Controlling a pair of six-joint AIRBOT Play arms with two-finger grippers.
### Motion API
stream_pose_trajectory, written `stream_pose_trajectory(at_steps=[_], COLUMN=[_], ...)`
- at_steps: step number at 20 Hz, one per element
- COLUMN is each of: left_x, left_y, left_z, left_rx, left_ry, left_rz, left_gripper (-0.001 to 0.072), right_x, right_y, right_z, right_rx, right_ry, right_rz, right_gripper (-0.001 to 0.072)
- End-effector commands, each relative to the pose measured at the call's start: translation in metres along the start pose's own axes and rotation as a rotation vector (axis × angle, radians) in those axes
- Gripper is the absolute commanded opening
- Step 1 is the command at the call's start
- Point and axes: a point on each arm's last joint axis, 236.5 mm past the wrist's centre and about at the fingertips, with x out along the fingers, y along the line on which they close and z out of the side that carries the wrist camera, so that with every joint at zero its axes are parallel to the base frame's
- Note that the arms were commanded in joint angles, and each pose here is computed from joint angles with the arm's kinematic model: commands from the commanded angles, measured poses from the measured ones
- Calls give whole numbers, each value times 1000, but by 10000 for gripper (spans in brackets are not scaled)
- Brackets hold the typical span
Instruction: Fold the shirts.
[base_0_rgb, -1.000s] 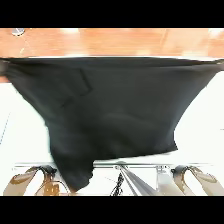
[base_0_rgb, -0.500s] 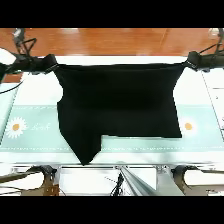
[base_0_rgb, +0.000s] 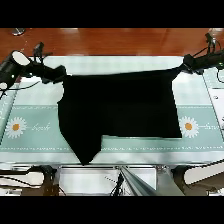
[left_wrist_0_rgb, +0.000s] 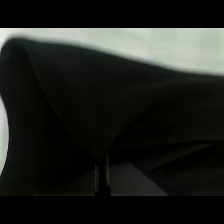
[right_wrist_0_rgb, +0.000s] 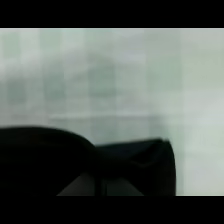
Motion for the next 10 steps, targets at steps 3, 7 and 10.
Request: stream_pose_trajectory(at_steps=[3, 7, 10], left_x=[27, 32, 28], left_y=[30, 33, 30], left_z=[-85, -104, -114], left_rx=[28, 25, 21], left_ry=[263, 317, 363], left_rz=[48, 42, 31], left_gripper=[28, 28, 43], right_x=[20, 34, 32], right_y=[-34, -41, -37], right_z=[-71, -94, -103], right_rx=[14, 87, 132], right_ry=[236, 281, 316], right_rz=[-73, -70, -63], right_gripper=[23, 23, 424])
